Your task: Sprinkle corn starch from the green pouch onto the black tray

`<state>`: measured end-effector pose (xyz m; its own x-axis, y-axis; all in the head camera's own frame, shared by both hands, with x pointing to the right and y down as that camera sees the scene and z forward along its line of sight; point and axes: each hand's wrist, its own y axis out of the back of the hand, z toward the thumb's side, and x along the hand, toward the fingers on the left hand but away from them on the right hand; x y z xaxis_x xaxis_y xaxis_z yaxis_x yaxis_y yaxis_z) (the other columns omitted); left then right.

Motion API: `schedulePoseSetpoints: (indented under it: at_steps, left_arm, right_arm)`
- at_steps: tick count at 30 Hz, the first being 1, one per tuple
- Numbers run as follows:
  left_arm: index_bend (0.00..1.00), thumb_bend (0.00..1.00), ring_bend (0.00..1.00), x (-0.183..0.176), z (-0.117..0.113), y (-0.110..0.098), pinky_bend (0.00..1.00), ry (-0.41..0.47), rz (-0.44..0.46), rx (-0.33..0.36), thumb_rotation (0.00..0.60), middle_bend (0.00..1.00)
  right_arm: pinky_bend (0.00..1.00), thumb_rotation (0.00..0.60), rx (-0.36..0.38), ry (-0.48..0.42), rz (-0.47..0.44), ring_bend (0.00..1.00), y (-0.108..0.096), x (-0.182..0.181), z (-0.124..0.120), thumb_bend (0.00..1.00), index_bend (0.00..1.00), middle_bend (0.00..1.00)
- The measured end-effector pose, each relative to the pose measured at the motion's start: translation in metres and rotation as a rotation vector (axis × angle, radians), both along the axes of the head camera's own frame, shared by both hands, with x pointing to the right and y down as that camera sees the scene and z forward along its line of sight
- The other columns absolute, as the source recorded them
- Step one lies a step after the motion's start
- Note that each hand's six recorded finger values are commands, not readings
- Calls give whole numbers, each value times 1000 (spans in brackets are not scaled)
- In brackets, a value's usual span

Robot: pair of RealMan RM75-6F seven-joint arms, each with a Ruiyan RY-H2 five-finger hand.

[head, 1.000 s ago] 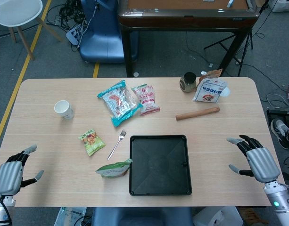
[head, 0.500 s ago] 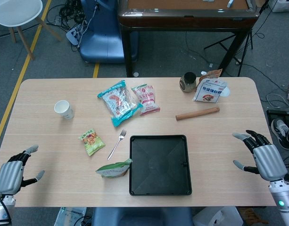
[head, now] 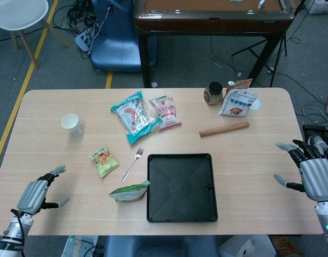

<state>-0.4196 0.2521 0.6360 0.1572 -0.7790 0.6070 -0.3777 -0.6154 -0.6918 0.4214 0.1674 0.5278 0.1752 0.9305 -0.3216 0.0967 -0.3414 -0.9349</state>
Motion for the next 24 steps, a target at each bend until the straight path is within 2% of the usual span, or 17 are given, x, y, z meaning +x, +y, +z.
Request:
schedulePoseSetpoints:
  at_steps: [10,24]
  left_arm:
    - [49,112,203,40,33,18,259,109,78,-87,600,143]
    - [52,112,203,106,68,18,259,222,163,-114,600,143]
  right_arm:
    - [221,600,-12,4,22,163,5,4,2,63,241,314]
    - [221,600,-18,12,53,163,11,12,1,63,241,314]
